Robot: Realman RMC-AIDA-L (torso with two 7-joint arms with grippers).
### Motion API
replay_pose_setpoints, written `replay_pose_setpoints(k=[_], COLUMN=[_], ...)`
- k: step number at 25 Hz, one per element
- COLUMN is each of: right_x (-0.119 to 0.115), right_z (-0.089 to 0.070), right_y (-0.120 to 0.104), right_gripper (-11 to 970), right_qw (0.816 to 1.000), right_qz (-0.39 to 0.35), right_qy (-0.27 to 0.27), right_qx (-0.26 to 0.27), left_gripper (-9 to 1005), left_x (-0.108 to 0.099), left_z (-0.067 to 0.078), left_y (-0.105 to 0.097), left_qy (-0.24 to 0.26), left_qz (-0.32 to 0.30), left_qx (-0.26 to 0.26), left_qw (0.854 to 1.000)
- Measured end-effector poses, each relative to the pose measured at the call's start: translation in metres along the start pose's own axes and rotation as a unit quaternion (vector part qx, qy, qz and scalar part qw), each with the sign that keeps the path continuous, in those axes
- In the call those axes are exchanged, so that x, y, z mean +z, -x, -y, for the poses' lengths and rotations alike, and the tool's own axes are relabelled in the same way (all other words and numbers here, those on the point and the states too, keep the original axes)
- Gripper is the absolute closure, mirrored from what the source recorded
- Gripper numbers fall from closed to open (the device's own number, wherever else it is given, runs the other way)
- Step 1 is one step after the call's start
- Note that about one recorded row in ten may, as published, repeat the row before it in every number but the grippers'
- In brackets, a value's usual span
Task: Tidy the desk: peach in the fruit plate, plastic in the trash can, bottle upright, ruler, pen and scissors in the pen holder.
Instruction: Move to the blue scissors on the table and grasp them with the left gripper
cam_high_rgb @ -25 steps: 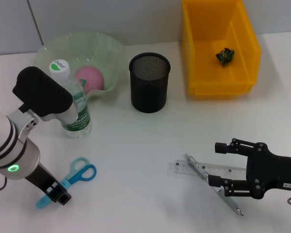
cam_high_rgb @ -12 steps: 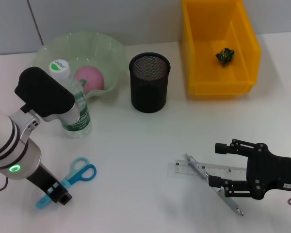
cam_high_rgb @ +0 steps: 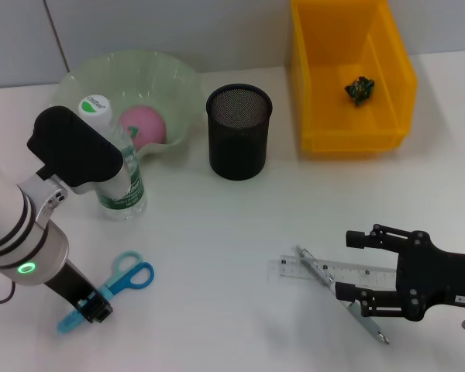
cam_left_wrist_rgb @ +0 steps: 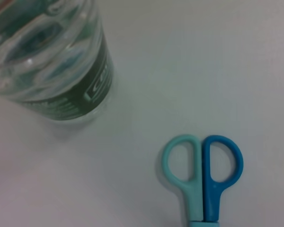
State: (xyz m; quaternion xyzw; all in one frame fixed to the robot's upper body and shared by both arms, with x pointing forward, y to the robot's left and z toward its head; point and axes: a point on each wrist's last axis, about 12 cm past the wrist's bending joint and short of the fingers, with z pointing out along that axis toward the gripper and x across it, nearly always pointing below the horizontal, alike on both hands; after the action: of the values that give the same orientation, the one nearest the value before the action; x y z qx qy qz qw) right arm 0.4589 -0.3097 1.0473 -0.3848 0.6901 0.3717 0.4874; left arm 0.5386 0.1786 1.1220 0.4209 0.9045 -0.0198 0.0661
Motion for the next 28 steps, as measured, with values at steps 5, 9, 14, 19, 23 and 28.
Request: replay_pose_setpoints(k=[5,9,14,19,23,28], right_x=[-0.0007,-0.001,-0.0016,-0.0022,-0.0031,-0.003], right_z=[0.0004,0.0003,-0.0004,-0.0016,-0.0023,-0.0034], right_y=[0.0001,-0.0001,-0.0005,-0.0008,-0.0014,-0.002], right_gripper=[186,187,188,189,190,191], right_qw=[1.0,1.0,1.0,1.0,1.0,1.0], right_qz=[-0.001,-0.001,-0.001,0.001,0.0,0.001], right_qy=[0.0,-0.001,0.0,0.002,0.001,0.001], right_qx=[0.0,0.0,0.001,0.002,0.002,0.003], left_gripper=[627,631,639,647,678,780], left_x=[0.0,0.0004,0.0007,0.003,0.0039,0.0035], left_z=[0.0002,0.0001,-0.0003,-0.0006,0.0004,0.0008], left_y=[0.0005,0.0007,0.0009,0.0005,0.0018,0.0024], left_qy=[-0.001,-0.001,0.0,-0.002,0.0,-0.001], left_qz=[0.0,-0.001,-0.002,-0.005,-0.007,-0.004], left_qx=[-0.001,-0.002,-0.004,-0.002,0.004,0.005], left_qw=[1.0,1.0,1.0,1.0,1.0,1.0])
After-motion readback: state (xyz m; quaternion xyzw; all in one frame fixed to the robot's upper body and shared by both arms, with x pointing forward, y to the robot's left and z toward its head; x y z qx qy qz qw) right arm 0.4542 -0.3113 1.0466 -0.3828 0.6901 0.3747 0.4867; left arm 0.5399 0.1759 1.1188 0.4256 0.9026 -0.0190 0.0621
